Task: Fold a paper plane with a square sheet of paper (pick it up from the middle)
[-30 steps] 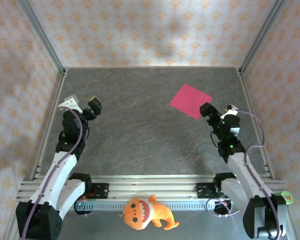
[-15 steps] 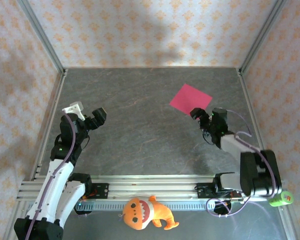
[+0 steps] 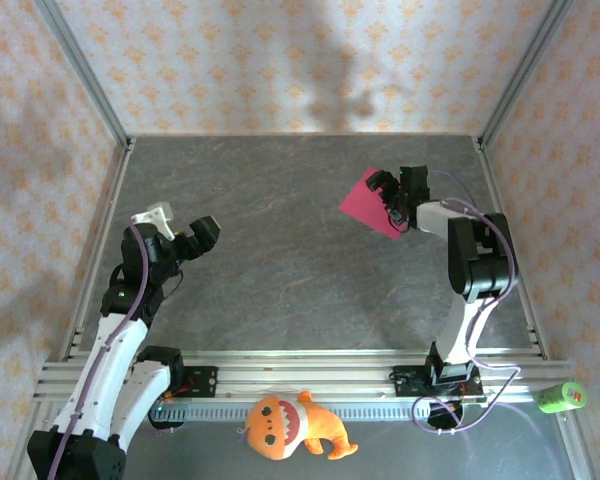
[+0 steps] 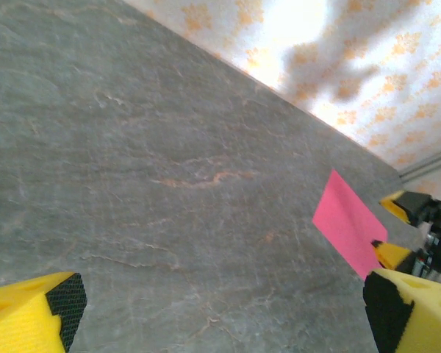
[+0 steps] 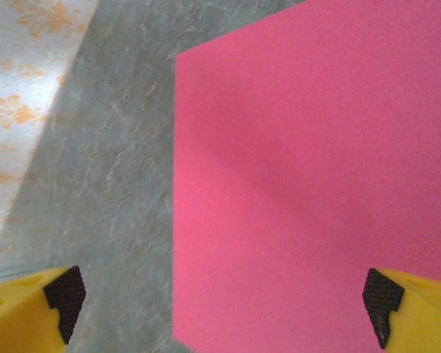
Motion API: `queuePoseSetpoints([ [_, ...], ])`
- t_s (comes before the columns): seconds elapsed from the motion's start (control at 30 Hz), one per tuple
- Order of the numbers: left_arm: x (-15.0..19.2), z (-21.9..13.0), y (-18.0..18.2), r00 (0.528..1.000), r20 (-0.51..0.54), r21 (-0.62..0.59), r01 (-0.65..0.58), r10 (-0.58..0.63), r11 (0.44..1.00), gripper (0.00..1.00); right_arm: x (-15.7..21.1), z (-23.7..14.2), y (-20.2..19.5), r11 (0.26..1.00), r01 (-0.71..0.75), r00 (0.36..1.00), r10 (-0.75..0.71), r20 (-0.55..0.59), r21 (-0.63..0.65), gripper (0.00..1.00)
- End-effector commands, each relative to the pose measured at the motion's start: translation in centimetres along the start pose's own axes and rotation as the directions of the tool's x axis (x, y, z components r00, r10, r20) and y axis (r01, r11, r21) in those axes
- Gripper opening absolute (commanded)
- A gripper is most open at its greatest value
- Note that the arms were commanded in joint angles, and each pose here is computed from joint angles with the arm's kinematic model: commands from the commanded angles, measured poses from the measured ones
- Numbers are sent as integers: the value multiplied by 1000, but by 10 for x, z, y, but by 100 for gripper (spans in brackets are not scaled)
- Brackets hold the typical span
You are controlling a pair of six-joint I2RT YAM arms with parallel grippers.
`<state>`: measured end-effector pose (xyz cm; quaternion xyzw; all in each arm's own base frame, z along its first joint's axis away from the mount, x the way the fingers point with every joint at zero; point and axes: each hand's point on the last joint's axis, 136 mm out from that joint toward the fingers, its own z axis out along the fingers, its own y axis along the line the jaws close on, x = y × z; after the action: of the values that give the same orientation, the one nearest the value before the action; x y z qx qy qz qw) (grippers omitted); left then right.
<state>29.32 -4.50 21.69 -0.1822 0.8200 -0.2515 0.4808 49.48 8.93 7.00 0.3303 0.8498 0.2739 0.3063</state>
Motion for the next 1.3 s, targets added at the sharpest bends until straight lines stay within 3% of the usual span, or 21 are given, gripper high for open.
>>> queuePoseSetpoints([
  [0.0,5,4,-12,999,-44,78,35,-32,996,99,5,8,-17,994,46,998,-42,-35,104,100],
  [0.3,24,-5,-6,998,-66,89,32,-26,996,99,53,4,-64,960,173,974,-134,-181,219,100],
  [0.47,31,-17,-14,997,-69,147,56,-46,988,99,111,-20,-65,954,256,934,-202,-296,155,100],
  [0.77,51,-39,-20,991,-98,215,115,-96,970,99,208,-69,-72,946,319,881,-275,-385,55,100],
  [0.93,63,-41,-23,982,-158,234,136,-100,963,99,248,-88,-62,948,319,863,-297,-409,-17,100],
  [1.13,68,-37,-27,975,-196,265,158,-108,951,99,263,-94,-44,973,226,893,-230,-387,-55,100],
  [1.27,70,-29,-24,970,-209,255,178,-125,950,99,280,-93,-24,972,211,872,-234,-430,-102,100],
])
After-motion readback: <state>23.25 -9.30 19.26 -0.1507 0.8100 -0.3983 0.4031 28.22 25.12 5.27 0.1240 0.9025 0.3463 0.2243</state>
